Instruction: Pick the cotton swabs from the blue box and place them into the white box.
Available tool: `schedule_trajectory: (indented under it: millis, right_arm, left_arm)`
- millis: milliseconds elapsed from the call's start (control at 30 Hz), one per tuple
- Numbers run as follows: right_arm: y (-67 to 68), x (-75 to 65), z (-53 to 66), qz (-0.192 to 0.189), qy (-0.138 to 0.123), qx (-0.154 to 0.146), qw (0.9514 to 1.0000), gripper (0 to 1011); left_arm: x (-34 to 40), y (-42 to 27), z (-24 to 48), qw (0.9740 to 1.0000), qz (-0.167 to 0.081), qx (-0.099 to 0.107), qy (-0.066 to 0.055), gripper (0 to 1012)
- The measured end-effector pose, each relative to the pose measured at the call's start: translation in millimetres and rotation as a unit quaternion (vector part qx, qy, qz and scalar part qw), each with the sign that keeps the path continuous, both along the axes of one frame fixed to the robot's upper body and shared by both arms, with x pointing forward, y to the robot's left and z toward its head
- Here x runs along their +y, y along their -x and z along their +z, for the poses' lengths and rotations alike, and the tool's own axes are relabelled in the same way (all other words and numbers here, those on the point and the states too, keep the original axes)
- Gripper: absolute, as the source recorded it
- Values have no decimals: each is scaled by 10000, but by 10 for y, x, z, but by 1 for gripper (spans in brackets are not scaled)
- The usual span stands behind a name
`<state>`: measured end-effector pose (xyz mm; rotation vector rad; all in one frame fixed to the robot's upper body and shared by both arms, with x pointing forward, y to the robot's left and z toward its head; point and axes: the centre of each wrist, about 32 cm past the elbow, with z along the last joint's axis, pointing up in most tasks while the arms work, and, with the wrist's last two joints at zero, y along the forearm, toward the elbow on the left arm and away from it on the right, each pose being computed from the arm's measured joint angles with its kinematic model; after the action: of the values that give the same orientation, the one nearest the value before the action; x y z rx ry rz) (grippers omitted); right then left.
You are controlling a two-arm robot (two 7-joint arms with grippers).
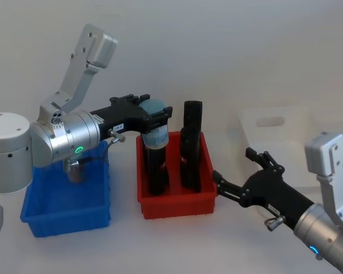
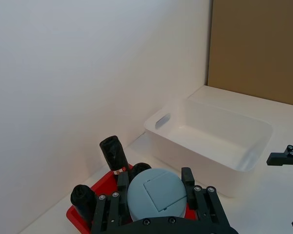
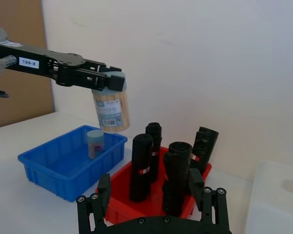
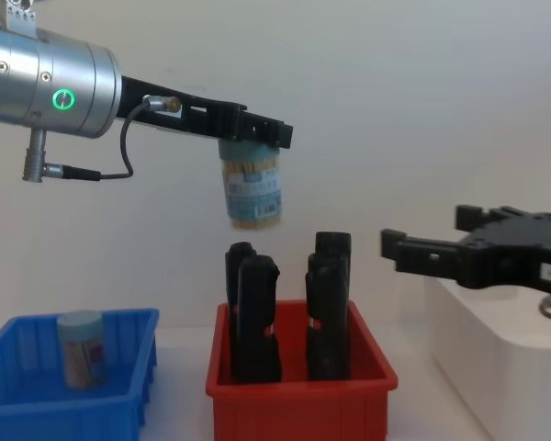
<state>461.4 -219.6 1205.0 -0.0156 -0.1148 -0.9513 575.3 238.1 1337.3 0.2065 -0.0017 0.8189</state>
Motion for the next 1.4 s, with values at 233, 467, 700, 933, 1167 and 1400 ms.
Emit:
schedule_trajectory:
  millis: [233, 467, 700, 933, 1167, 1400]
  right_arm:
    - [-94, 113, 71, 257, 86, -68, 9996, 1002]
    - [-135, 245, 126, 323, 169, -112, 9993, 1002]
    - [-165, 367, 151, 274, 267, -114, 9992, 1002]
    - [-229, 428, 161, 254, 324, -128, 9991, 1002]
    - [-315, 440, 170, 302, 360, -165, 9988, 1002]
    - [-436, 442, 171, 400, 355, -195, 9984, 1001]
  left_arm:
    - [-1, 0, 4, 10000, -5, -1, 0, 658]
    - [-1, 0, 6, 10000, -8, 0, 0, 658]
    - [-1, -1, 7, 10000, -10, 1, 0, 658]
    - [-1, -1, 7, 10000, -10, 1, 0, 658]
    - [-1, -1, 6, 10000, -10, 1, 1, 658]
    - [-1, -1, 6, 10000, -10, 1, 0, 658]
